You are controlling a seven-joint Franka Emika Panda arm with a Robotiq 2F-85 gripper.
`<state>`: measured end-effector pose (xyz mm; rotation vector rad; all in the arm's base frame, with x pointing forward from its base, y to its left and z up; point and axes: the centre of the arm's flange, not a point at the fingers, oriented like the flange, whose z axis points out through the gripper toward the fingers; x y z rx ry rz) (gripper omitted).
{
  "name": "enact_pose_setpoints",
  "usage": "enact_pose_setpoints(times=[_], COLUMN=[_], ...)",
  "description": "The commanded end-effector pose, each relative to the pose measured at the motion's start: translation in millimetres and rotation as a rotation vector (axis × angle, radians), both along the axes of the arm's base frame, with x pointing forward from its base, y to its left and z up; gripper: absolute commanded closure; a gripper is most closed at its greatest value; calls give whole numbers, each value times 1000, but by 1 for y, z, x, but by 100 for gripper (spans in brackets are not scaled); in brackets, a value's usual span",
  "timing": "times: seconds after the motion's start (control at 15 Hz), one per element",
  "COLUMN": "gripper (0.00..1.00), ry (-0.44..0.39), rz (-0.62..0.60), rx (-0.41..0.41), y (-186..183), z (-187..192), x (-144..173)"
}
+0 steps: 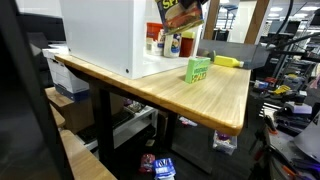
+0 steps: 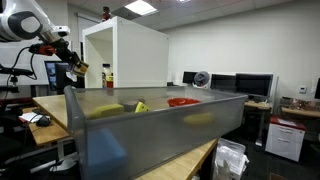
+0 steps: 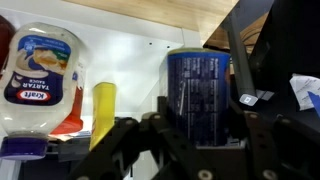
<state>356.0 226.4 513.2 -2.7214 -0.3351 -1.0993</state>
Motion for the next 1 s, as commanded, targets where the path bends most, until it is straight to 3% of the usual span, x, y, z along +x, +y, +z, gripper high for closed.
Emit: enact_pose_setpoints(times=[0.0, 0.93], gripper=[70, 70], ry=[-19, 18], rz=[-35, -71], rx=[-3, -26], y=[6, 7], z=[11, 8], x=[2, 2])
